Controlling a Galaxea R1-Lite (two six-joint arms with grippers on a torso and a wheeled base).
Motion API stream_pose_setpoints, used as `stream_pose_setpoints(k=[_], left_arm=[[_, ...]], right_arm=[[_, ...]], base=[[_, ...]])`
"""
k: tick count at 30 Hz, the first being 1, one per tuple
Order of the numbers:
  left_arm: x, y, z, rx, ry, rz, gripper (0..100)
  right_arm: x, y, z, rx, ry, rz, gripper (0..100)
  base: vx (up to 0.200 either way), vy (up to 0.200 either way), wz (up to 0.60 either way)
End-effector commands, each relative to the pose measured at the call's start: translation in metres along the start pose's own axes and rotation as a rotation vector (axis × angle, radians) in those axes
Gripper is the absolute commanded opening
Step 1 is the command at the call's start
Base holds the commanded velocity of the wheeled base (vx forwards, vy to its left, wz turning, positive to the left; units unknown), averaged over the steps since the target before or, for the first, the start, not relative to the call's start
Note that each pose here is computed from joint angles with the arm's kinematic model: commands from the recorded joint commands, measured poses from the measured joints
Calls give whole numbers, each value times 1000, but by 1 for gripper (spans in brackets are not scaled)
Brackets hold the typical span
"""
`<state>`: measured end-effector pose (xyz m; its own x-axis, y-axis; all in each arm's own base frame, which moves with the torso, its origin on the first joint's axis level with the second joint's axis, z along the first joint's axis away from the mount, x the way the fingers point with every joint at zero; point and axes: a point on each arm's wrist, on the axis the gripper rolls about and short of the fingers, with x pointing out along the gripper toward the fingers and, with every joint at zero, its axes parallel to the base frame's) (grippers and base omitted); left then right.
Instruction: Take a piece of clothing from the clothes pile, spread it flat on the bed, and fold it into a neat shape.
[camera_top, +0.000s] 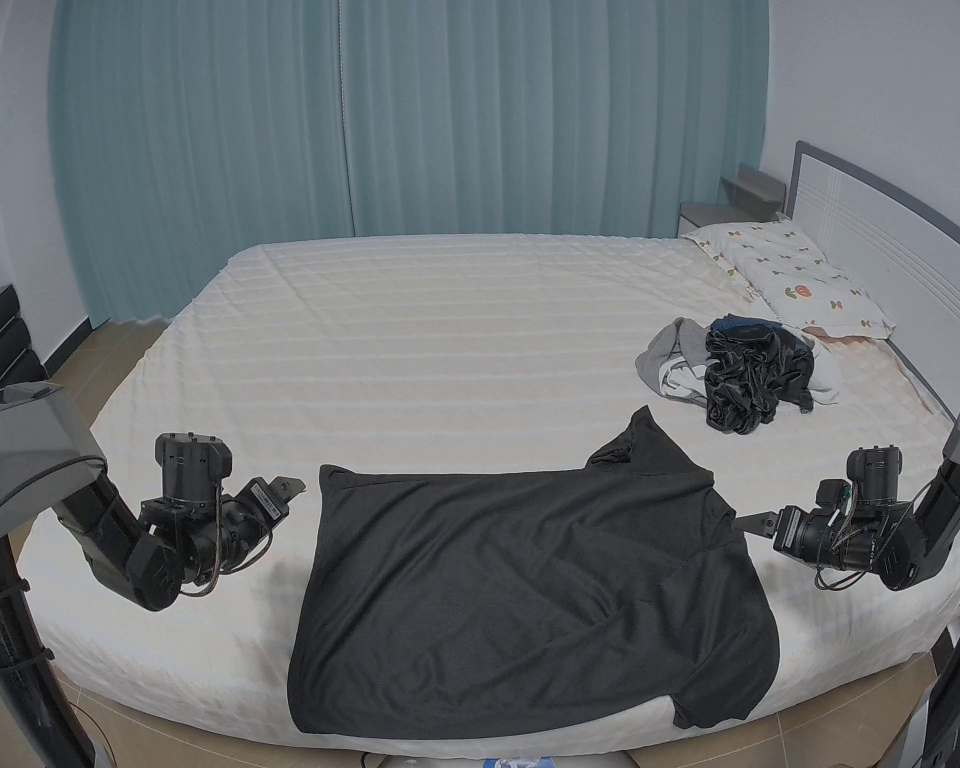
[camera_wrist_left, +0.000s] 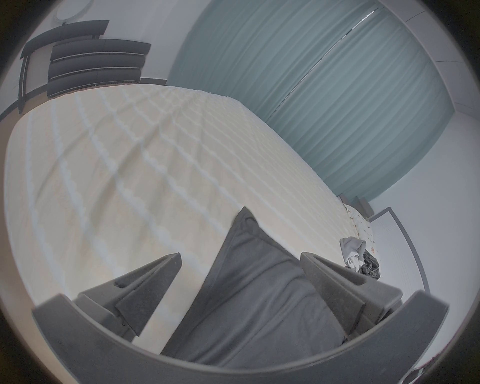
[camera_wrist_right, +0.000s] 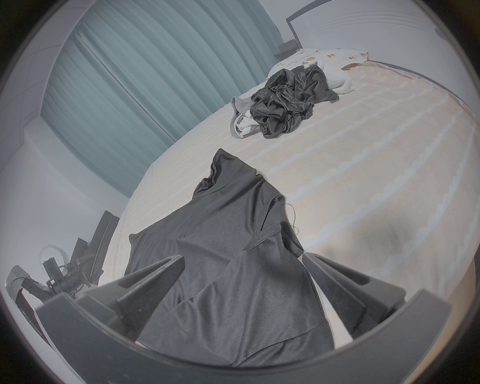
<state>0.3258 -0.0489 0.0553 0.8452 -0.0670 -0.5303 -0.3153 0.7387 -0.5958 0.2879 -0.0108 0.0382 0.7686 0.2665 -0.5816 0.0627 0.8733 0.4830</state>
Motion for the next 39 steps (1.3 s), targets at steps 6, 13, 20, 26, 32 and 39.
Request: stream_pose_setpoints(k=[6, 13, 20, 26, 32, 39], left_arm=[[100, -12, 6, 0, 19, 28, 100], [157, -11, 1, -2, -7, 0, 100], [174, -13, -2, 1, -26, -21, 100], [177, -12, -2, -2, -35, -22, 100], [178, -13, -3, 0, -34, -25, 0], [179, -14, 21, -89, -173, -54, 0]], right_arm=[[0, -1, 0, 4, -3, -3, 100], [0, -1, -2, 5, 7, -4, 100], [-2, 0, -1, 2, -6, -16, 100], [3, 1, -3, -2, 4, -13, 100], [13, 10, -4, -26, 12, 12, 100], [40, 24, 14, -44, -53, 3, 100]], base=[[0, 0, 0], [0, 0, 0], [0, 0, 0], [0, 0, 0], [0, 0, 0], [0, 0, 0]])
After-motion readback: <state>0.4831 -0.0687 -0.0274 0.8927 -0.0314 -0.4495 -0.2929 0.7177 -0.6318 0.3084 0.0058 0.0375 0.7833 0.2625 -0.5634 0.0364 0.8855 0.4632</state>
